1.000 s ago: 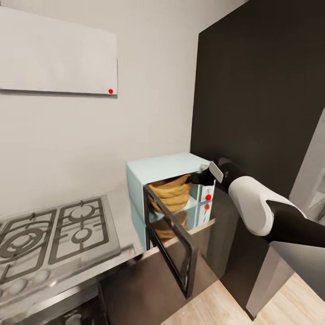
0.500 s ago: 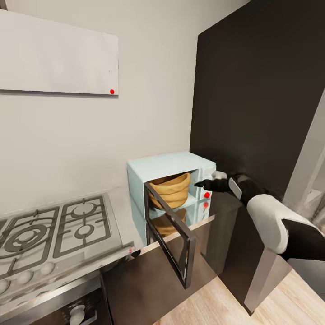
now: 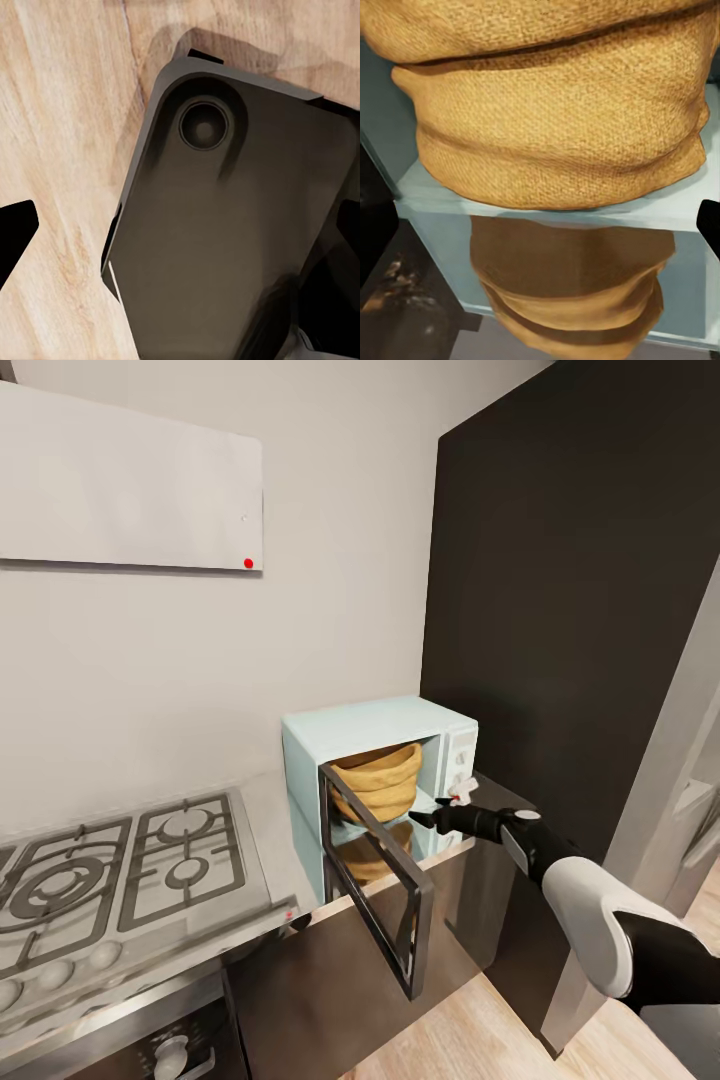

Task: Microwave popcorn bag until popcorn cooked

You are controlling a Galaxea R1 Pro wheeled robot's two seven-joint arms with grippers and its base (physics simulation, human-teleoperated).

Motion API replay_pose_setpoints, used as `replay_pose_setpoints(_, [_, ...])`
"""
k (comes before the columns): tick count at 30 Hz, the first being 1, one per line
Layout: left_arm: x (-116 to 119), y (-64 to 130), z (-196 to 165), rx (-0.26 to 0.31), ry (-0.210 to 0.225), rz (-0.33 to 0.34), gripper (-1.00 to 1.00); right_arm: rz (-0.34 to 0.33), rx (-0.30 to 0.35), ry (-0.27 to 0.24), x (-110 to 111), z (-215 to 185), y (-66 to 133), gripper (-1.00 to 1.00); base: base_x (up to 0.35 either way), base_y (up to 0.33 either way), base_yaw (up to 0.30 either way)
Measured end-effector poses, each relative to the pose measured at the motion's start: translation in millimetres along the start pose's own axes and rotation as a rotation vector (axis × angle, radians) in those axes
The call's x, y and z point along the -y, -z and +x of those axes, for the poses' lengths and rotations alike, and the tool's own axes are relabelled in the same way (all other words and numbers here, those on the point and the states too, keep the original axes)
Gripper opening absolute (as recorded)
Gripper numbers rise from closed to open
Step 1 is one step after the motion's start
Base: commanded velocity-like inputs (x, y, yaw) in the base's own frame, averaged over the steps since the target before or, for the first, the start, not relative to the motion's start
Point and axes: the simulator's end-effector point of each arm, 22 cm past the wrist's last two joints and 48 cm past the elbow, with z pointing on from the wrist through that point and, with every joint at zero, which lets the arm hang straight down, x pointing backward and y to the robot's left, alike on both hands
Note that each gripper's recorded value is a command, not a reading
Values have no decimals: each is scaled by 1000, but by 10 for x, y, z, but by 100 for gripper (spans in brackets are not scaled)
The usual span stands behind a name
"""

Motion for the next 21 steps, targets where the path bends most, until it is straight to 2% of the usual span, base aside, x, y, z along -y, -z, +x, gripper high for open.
replay_pose_setpoints(5, [-8,0,-2,0,5,-5,100,13,-2,-3,25,3,-3,100,0,0,0])
replay_pose_setpoints(11, [-31,0,-3,0,38,-12,100,32,-2,4,67,1,-1,100,61,-67,0])
replay_pose_setpoints(21, [-39,-1,-8,0,40,-14,100,44,-5,-9,107,17,11,100,30,-32,0])
